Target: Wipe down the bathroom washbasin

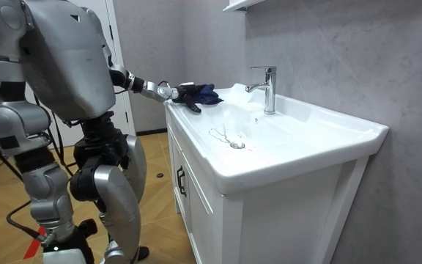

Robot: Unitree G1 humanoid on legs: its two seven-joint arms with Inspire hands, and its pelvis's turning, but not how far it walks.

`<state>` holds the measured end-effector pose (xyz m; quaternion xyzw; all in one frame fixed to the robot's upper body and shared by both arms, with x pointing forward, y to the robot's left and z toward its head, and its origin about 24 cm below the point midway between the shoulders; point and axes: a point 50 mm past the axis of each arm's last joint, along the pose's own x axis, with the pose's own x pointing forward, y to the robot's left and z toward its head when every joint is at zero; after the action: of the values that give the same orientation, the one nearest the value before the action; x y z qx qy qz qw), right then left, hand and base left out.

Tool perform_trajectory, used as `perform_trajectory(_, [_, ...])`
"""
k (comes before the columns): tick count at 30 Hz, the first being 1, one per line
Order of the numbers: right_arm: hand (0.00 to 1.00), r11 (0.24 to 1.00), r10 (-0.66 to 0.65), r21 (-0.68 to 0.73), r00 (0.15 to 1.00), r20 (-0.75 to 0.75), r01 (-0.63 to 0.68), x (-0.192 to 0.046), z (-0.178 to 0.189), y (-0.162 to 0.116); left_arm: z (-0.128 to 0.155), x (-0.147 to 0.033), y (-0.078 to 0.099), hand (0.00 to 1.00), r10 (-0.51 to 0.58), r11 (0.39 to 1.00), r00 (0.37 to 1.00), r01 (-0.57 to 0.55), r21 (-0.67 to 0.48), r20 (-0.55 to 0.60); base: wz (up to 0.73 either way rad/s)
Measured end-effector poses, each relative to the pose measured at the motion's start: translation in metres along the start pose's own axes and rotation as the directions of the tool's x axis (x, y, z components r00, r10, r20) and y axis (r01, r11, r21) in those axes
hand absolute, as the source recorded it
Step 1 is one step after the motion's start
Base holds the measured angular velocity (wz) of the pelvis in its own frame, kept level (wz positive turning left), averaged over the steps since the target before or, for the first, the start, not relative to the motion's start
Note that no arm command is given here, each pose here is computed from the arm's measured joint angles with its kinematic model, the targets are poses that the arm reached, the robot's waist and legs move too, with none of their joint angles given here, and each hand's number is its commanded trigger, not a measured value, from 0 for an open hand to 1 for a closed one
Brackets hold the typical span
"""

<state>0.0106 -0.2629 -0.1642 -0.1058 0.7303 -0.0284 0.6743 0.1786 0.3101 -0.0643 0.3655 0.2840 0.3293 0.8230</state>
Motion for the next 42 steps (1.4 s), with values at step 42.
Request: perform_trajectory(42, [0.00, 0.998, -0.003, 0.062, 0.998, 0.062, -0.001, -0.003, 0.016, -0.012, 0.024, 0.017, 0.017, 1.00, -0.010, 0.990, 1.000, 0.012, -0.143, 0.018, 0.02])
